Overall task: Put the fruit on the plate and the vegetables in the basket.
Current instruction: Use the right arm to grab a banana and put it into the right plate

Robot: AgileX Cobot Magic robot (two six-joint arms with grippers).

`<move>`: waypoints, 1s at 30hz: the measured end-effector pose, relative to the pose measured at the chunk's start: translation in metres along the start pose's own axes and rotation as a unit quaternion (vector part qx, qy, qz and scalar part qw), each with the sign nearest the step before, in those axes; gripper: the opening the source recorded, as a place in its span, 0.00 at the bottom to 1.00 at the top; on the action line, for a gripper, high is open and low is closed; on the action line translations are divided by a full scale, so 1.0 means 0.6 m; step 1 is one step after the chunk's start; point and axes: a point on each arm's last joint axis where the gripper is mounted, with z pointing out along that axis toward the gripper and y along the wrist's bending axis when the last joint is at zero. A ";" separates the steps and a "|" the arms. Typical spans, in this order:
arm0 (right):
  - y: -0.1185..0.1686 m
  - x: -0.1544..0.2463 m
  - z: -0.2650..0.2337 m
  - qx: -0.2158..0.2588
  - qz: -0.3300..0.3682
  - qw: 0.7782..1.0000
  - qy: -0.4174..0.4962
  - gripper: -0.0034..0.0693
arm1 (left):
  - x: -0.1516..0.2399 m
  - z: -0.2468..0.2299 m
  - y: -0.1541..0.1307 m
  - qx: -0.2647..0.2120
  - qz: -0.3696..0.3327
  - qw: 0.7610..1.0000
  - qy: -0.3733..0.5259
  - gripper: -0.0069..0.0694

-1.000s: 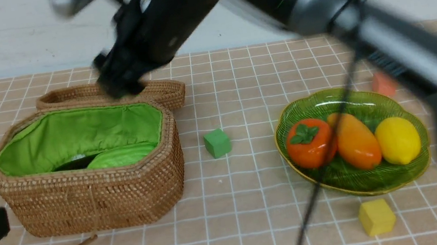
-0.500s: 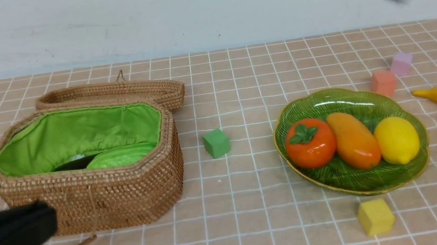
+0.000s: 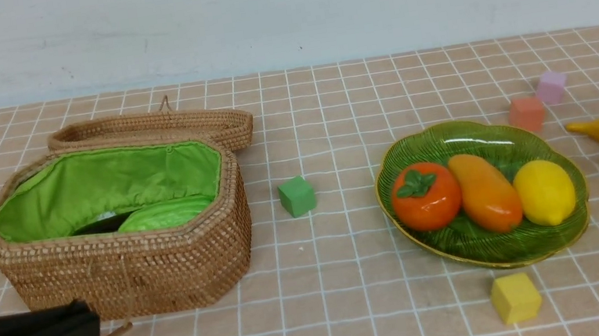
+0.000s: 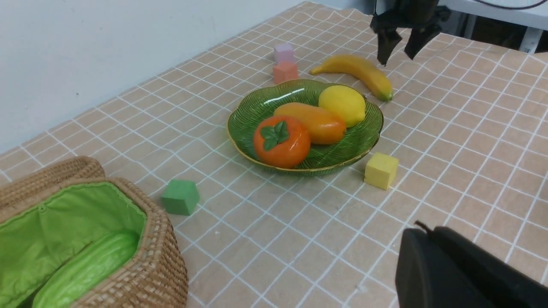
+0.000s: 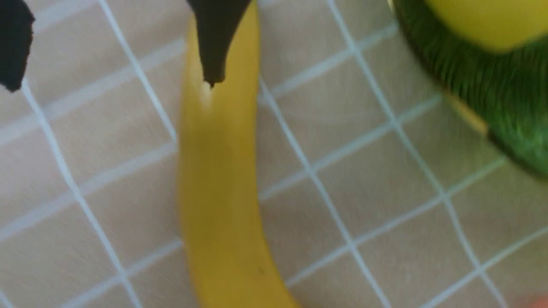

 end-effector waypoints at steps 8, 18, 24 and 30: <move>0.001 -0.003 0.084 -0.023 -0.011 1.000 -0.005 0.68 | 0.005 0.000 -0.001 0.002 -0.003 1.000 0.015 0.08; 0.038 -0.011 0.034 -0.065 -0.123 0.990 -0.006 0.50 | 0.004 0.000 -0.004 0.013 -0.021 1.000 0.015 0.08; 0.161 -0.013 -0.046 -0.117 -0.392 0.908 -0.091 0.50 | 0.005 0.001 -0.005 0.016 -0.024 0.999 0.016 0.08; 0.239 0.017 -0.013 -0.118 -0.555 0.815 -0.118 0.50 | 0.004 0.001 -0.008 0.025 -0.039 0.999 0.017 0.08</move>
